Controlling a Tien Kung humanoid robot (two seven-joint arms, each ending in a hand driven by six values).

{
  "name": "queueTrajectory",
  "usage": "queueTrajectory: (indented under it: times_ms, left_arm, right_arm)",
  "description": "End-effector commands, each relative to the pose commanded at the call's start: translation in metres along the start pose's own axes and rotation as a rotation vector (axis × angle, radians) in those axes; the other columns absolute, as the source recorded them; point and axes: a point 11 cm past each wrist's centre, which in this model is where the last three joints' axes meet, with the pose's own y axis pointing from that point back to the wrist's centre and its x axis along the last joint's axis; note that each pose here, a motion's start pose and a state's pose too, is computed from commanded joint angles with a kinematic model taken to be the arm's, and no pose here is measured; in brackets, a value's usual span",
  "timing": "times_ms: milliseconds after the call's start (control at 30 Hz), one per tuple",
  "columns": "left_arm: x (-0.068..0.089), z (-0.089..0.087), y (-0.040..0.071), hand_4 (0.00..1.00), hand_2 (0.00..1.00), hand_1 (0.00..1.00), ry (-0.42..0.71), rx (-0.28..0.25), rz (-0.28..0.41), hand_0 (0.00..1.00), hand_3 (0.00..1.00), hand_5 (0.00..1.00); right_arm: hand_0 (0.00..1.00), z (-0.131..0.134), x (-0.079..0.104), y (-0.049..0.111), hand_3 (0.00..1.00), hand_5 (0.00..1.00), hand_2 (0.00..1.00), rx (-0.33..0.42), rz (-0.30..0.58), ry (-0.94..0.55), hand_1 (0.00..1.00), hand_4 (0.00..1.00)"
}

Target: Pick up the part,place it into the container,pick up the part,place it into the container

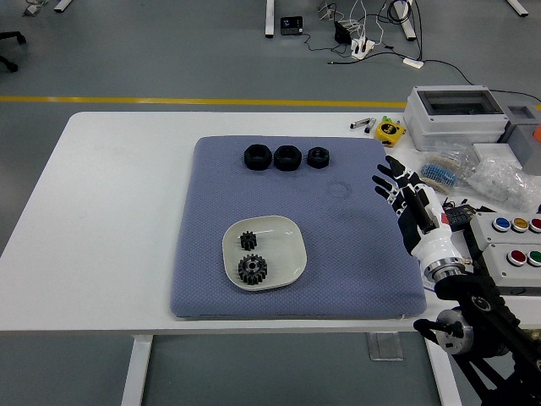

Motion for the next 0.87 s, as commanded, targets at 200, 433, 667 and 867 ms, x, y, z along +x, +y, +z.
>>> queueTrajectory:
  times_ms: [200, 433, 667, 867]
  left_arm:
    - [0.0009, -0.0013, -0.0001, 0.612, 0.635, 0.628, -0.004, 0.002, 0.000, 0.711, 0.562, 0.679]
    - [0.0012, -0.0018, -0.0002, 0.612, 0.636, 0.628, -0.004, 0.003, 0.000, 0.711, 0.562, 0.678]
    - [0.0004, 0.0005, 0.0000, 0.613, 0.635, 0.626, 0.002, -0.002, -0.002, 0.711, 0.562, 0.678]
    - [-0.0005, 0.0030, 0.0002, 0.613, 0.636, 0.628, 0.008, -0.006, -0.003, 0.711, 0.562, 0.678]
  right_arm:
    - [0.888, -0.0008, 0.0002, 0.0003, 0.795, 0.690, 0.805, 0.017, -0.010, 0.015, 0.779, 0.969]
    - [0.887, 0.0005, 0.0006, 0.0006, 0.794, 0.691, 0.805, 0.020, -0.013, 0.025, 0.781, 0.969]
    - [0.886, 0.0024, 0.0014, 0.0004, 0.792, 0.693, 0.806, 0.011, -0.010, 0.035, 0.783, 0.969]
    - [0.888, 0.0033, 0.0003, 0.0004, 0.791, 0.696, 0.809, 0.011, -0.013, 0.041, 0.784, 0.971]
